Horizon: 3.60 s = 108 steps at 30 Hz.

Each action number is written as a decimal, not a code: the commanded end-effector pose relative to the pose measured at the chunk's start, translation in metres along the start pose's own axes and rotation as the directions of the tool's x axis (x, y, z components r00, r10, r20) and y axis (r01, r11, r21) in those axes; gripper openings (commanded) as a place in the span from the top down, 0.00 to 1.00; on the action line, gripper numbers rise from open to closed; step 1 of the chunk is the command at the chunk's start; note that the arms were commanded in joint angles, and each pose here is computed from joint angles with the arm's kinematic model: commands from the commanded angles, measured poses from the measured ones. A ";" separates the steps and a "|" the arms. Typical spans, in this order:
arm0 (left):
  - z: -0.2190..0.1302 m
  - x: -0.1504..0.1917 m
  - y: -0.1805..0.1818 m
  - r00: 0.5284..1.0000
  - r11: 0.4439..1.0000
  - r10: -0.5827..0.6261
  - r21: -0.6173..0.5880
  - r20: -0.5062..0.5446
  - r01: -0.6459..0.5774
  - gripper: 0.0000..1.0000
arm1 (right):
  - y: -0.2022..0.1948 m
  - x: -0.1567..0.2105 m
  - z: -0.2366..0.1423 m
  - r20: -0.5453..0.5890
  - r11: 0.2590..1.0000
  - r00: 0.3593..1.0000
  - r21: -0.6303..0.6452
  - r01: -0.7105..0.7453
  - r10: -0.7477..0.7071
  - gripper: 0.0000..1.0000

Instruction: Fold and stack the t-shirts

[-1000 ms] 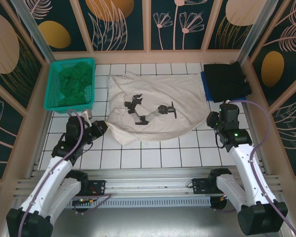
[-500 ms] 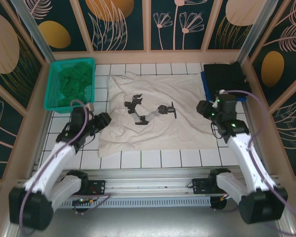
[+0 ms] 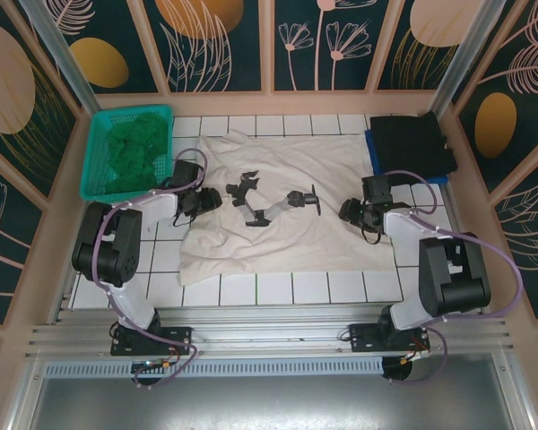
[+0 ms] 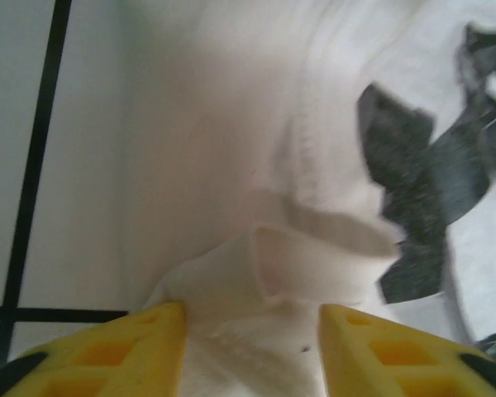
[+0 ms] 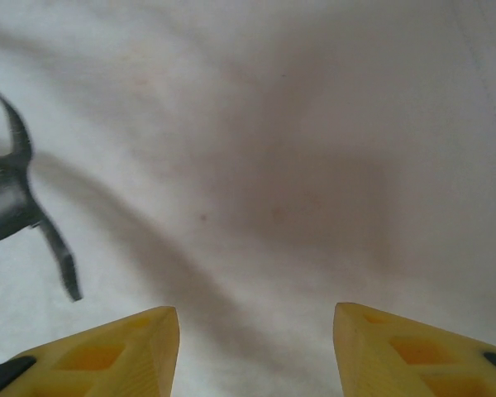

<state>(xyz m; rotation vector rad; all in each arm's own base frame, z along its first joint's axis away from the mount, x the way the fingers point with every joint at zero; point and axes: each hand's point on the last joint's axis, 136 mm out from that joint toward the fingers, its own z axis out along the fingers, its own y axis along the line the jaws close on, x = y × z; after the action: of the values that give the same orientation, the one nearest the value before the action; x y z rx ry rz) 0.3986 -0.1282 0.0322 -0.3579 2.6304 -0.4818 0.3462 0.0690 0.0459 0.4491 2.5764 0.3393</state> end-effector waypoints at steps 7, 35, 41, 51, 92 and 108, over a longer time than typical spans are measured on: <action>-0.018 0.023 0.036 1.000 0.989 0.016 -0.149 0.003 -0.015 1.00 | -0.022 -0.023 0.006 0.051 0.995 0.995 0.042 -0.089 0.087 0.48; -0.103 0.002 0.062 0.979 0.965 -0.074 -0.233 0.190 0.118 0.55 | 0.036 -0.052 -0.003 0.106 0.995 0.994 -0.098 0.029 -0.018 0.53; -0.075 -0.039 0.024 0.986 0.980 0.008 -0.197 0.168 0.025 0.53 | 0.062 -0.100 0.046 0.117 0.992 0.987 -0.043 0.119 -0.113 0.53; -0.033 -0.073 0.008 0.990 0.978 0.058 -0.204 0.125 -0.032 0.52 | 0.053 -0.105 0.125 -0.042 0.985 0.988 0.084 0.152 -0.149 0.72; 0.033 -0.085 -0.010 0.961 0.888 0.277 -0.375 -0.023 -0.265 0.94 | -0.013 -0.025 0.050 -0.015 0.988 1.000 0.153 0.030 -0.028 0.69; -0.048 -0.135 0.066 0.984 0.878 0.123 -0.477 0.128 -0.048 0.88 | -0.040 -0.039 0.046 -0.004 0.988 1.000 0.151 0.000 0.000 0.69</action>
<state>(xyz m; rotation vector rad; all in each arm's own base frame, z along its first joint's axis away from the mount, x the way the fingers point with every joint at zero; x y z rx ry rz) 0.4918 -0.0305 0.0929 -0.3613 2.5637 0.1323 0.4051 0.0343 0.0208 0.5111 2.5596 0.1980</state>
